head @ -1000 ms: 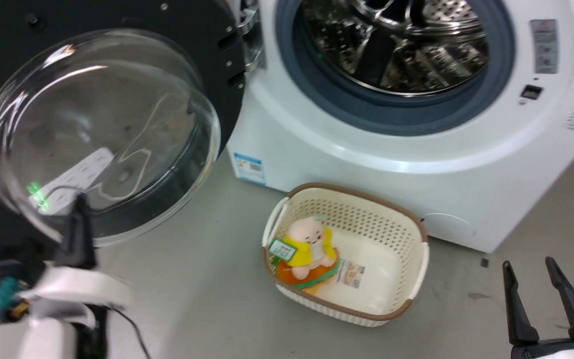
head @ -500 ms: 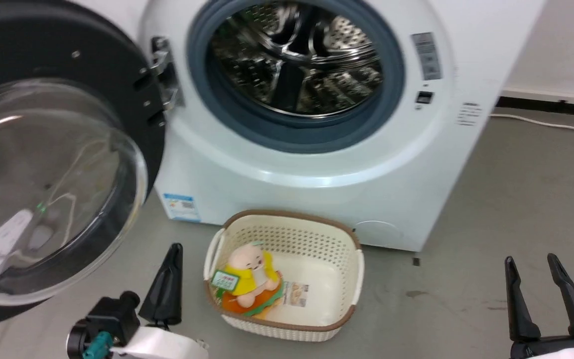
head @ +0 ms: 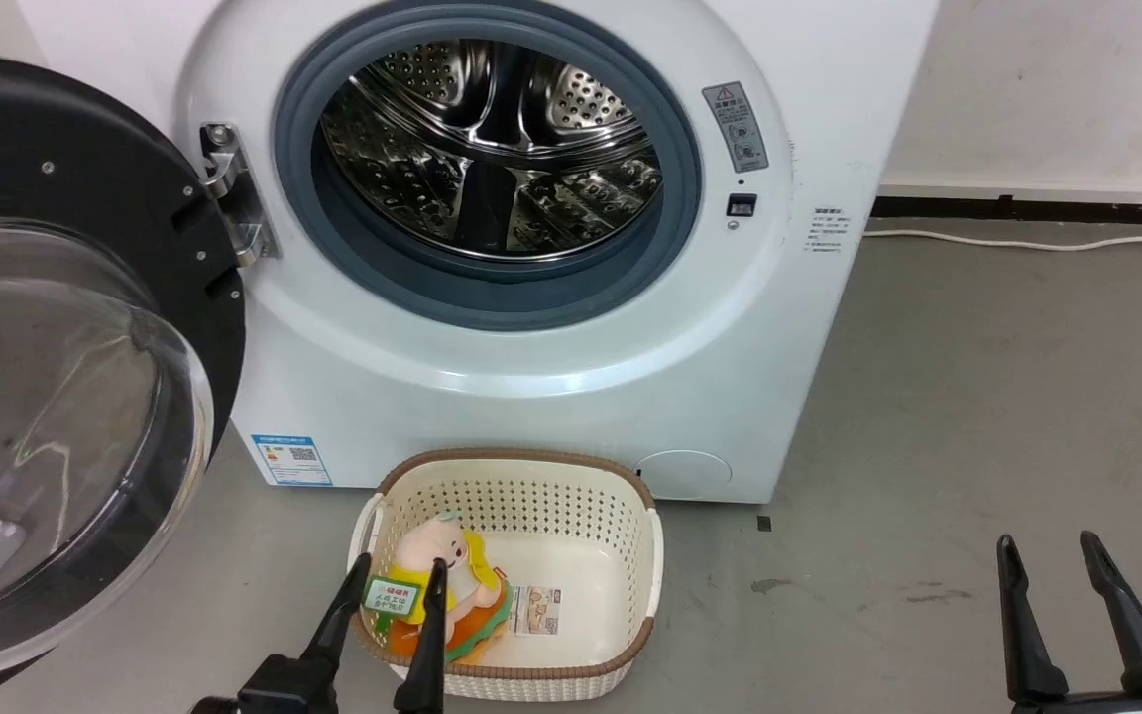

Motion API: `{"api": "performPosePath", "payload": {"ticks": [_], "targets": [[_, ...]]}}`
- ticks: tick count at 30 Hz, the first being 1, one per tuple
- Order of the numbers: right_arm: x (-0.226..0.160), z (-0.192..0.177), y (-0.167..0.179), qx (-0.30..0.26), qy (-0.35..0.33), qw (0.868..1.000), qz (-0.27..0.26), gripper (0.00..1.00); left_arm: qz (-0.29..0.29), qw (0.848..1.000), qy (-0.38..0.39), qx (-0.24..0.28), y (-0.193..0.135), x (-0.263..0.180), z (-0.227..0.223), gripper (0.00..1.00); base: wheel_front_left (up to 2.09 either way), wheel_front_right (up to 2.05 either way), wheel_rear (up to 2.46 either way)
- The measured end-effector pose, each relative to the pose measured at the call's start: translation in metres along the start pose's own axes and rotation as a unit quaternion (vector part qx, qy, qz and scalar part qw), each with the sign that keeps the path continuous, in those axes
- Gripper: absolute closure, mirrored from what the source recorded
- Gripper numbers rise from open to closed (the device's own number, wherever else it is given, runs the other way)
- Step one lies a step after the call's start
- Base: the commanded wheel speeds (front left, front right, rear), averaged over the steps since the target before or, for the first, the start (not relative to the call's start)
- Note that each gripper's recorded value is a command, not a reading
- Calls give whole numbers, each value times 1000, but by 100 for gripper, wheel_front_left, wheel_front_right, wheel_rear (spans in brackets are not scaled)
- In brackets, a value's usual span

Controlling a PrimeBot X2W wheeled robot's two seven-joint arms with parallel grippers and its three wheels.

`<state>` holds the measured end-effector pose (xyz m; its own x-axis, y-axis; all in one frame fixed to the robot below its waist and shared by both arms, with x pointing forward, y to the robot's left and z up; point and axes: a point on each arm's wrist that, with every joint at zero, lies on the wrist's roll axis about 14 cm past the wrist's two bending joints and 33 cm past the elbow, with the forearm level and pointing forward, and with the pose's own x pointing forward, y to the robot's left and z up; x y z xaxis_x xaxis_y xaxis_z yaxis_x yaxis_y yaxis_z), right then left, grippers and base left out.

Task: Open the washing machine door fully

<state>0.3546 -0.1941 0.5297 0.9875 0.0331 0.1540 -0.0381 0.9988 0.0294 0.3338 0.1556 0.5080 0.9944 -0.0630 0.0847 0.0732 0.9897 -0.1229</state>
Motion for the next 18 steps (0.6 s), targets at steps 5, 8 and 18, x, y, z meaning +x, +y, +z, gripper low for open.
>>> {"api": "performPosePath", "payload": {"ticks": [5, 8, 18], "targets": [[-2, -3, 0, 1, 5, 1000, -1, 0, -1, 1000, 1, 11, 0, 0, -1, 0, 0, 0, 0], [-2, -3, 0, 1, 6, 1000, -1, 0, 5, 1000, -5, 17, 3, 1, 3, 0, 0, 0, 0], [1, -5, 8, 3, 8, 1000, 11, 0, 18, 999, -5, 27, 9, -3, 4, 0, 0, 0, 0]]}}
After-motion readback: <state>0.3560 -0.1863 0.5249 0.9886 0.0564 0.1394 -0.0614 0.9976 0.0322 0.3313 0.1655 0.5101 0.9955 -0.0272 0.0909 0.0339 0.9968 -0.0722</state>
